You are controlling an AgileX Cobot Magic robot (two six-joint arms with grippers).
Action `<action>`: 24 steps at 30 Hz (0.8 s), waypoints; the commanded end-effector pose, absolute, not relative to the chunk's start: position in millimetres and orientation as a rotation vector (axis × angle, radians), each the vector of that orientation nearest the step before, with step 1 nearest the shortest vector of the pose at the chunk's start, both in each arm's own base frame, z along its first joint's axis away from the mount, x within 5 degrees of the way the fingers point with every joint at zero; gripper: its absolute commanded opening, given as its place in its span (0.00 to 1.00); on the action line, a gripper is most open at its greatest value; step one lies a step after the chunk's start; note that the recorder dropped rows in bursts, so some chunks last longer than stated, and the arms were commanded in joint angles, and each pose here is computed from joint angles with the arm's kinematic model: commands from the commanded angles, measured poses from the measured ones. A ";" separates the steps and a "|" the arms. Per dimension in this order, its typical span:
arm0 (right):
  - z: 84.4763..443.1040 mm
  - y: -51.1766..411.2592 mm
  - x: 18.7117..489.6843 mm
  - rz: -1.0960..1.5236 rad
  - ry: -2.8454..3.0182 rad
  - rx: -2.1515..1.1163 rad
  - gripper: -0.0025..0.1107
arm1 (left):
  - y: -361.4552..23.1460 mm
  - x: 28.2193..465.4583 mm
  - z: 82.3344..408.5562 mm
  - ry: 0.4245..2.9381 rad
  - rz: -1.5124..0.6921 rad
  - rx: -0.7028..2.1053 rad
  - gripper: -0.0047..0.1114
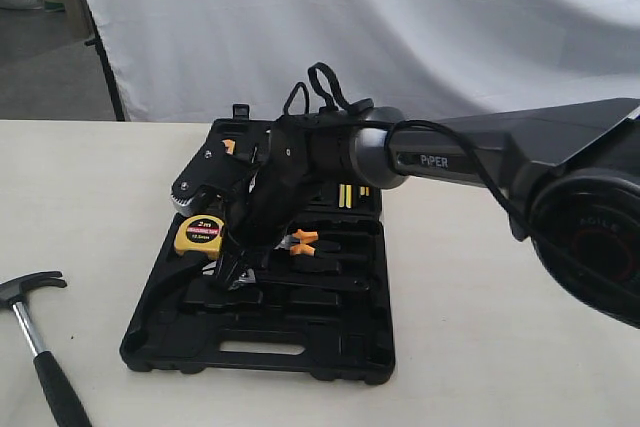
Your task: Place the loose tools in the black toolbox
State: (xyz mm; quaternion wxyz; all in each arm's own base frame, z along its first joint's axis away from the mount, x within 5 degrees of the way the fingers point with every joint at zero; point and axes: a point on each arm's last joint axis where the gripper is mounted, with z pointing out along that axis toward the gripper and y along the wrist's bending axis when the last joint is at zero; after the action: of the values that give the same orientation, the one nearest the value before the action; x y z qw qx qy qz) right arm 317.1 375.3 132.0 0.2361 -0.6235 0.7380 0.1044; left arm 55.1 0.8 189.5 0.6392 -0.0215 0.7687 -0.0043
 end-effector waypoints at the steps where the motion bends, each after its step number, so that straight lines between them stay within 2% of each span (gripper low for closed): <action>1: 137.8 372.1 315.8 0.287 2.032 -1.715 0.02 | 0.4 55.0 188.8 1.752 -0.017 -0.045 0.05; 9: 177.2 368.6 312.0 0.302 1.988 -1.681 0.02 | 0.4 55.0 188.8 1.752 -0.017 -0.045 0.05; 24: 165.1 363.0 304.0 0.313 2.076 -1.789 0.02 | 0.4 55.0 188.8 1.752 -0.017 -0.045 0.05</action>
State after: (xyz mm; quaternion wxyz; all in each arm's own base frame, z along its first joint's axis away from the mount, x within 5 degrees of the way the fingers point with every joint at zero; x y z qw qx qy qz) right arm 303.5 364.3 165.4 0.1934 -0.6369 0.7379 0.1116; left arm 55.1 0.8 189.5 0.6392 -0.0215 0.7687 -0.0043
